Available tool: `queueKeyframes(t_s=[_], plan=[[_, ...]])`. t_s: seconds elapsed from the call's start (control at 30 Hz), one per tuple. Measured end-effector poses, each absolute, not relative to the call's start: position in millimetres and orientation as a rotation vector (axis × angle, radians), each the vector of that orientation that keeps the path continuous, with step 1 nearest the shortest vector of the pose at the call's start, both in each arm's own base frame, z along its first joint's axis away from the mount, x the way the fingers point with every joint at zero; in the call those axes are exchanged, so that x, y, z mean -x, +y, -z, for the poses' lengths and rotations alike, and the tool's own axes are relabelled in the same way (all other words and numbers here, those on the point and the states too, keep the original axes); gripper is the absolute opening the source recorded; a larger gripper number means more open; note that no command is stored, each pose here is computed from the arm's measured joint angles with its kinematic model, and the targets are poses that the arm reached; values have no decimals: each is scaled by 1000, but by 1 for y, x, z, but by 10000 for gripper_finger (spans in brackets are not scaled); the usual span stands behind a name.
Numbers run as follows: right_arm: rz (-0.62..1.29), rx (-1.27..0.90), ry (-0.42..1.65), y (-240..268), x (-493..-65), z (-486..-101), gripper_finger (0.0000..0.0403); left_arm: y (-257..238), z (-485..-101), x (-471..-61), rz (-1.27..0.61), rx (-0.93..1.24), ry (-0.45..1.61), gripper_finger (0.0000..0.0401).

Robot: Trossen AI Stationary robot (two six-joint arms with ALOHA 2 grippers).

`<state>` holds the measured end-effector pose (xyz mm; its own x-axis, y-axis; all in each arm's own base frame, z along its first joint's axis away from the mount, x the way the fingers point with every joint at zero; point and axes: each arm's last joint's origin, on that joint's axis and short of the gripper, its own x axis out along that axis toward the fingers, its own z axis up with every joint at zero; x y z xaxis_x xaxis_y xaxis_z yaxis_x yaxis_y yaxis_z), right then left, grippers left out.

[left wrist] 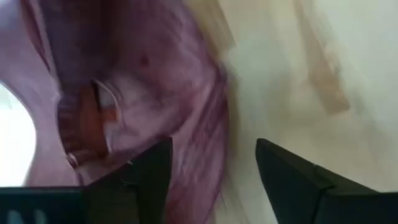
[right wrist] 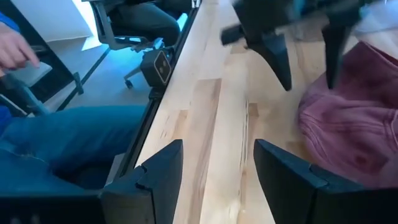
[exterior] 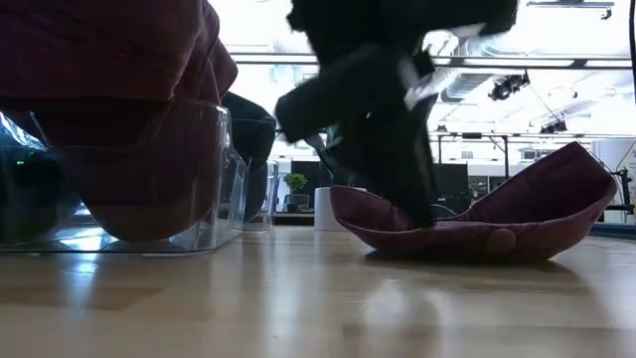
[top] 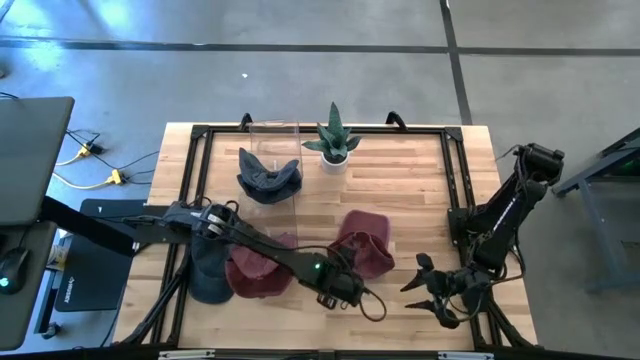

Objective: Pick & Place hat
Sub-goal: Put the red cap into the bottom transparent bin

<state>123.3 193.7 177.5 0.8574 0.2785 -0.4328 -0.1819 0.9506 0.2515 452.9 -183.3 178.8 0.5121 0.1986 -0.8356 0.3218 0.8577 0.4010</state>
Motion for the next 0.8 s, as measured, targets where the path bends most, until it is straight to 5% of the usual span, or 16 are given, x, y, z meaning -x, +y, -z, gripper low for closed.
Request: queueKeyframes(t_s=[0.23,0.63,0.8], plan=[[-267,-184,481,195,-123,-178,192,-166,-152,-453,16,-607,1047,200],[-246,203,450,221,-148,-149,177,-168,-152,-459,70,-528,989,17],[-275,316,525,236,-171,-145,150,-174,-181,-465,73,-492,909,19]])
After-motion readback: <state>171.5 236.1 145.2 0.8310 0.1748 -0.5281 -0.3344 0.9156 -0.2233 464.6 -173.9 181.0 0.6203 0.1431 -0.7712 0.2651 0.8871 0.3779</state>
